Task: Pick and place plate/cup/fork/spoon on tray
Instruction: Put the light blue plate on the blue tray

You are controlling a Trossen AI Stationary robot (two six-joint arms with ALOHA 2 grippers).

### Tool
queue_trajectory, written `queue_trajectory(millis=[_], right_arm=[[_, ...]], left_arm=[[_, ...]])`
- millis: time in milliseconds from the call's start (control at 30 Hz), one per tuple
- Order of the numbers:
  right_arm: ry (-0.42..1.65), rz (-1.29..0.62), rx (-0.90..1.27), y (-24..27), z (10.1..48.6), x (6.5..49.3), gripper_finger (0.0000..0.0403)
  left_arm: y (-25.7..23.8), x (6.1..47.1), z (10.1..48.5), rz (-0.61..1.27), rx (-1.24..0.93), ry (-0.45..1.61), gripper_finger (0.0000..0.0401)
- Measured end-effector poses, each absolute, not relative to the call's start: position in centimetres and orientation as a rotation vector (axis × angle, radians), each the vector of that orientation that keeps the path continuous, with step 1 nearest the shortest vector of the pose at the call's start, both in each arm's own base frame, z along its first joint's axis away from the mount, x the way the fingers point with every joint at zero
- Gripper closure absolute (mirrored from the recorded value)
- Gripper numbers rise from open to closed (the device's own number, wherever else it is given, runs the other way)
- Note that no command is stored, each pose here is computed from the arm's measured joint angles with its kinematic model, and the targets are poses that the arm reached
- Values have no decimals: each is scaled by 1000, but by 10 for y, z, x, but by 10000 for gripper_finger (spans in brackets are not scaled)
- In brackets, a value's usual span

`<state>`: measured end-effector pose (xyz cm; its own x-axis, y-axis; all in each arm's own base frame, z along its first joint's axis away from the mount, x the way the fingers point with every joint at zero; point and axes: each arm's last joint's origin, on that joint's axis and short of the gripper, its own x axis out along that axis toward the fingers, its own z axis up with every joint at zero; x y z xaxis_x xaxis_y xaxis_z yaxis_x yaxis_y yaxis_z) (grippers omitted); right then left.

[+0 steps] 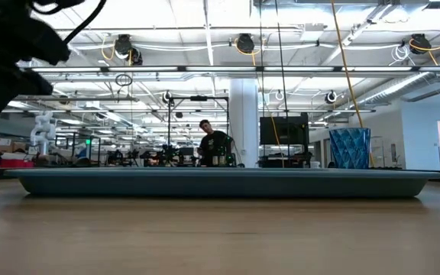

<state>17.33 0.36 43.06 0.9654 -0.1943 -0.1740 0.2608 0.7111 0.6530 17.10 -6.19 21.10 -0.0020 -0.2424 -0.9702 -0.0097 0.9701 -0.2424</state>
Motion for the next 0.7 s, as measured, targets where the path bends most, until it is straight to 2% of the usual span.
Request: queue_trajectory(millis=[200,700], right_arm=[[93,-253,752,4,431,173,282],[90,-255,785,4,431,173,282]], left_arm=[[-62,159,189,-160,-201,1636,158],[-67,147,156,-129,-271,1640,158]])
